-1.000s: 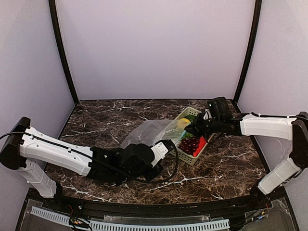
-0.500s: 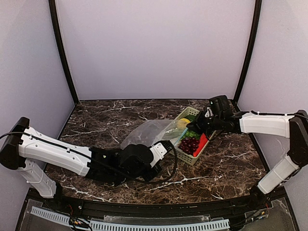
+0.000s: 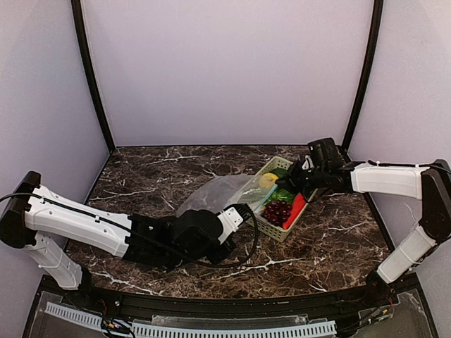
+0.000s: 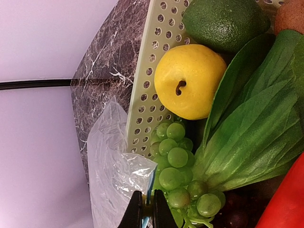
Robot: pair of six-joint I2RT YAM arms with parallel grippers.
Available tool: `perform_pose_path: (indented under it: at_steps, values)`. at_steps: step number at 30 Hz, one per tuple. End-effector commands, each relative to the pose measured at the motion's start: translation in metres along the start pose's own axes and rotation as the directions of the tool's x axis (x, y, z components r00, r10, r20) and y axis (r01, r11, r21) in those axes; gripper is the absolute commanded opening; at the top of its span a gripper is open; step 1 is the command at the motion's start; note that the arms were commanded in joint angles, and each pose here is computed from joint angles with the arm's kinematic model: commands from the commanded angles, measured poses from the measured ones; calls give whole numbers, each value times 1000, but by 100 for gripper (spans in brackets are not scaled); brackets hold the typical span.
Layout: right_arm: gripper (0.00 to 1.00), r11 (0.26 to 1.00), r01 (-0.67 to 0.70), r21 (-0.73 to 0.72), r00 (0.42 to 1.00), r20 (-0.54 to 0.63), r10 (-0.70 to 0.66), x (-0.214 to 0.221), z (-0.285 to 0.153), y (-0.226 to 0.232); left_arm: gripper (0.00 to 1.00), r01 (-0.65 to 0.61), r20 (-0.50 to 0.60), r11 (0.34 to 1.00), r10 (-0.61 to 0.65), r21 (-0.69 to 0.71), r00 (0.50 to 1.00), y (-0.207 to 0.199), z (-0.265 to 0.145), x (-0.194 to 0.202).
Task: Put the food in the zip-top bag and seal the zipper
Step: Unzip the zipper from the zipper food storage bag.
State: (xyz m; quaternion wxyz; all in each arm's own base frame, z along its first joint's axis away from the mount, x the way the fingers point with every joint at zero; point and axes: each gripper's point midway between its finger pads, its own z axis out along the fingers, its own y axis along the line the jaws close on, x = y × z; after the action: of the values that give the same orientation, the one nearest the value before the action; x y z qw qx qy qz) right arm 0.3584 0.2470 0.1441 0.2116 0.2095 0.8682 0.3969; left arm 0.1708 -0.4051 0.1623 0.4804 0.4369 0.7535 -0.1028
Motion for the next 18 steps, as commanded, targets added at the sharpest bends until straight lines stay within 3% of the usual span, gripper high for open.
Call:
perform_pose_path:
  at_steps: [1,7,14,18]
  values:
    - [5,1000,15,-13,992,124,-13,-37,-3,8,1,-18,-36,1000,19,19,999,-1,-13,12]
    - [11,996,55,-74,992,117,-46,-39,-8,25,1,-10,-36,1000,10,8,999,1,-13,11]
    - [45,976,162,-147,983,112,-146,-28,-38,48,1,62,-18,997,-63,-45,998,10,-13,6]
    - [51,965,200,-169,979,83,-188,-10,-57,47,1,80,-7,996,-80,-35,997,6,-10,5]
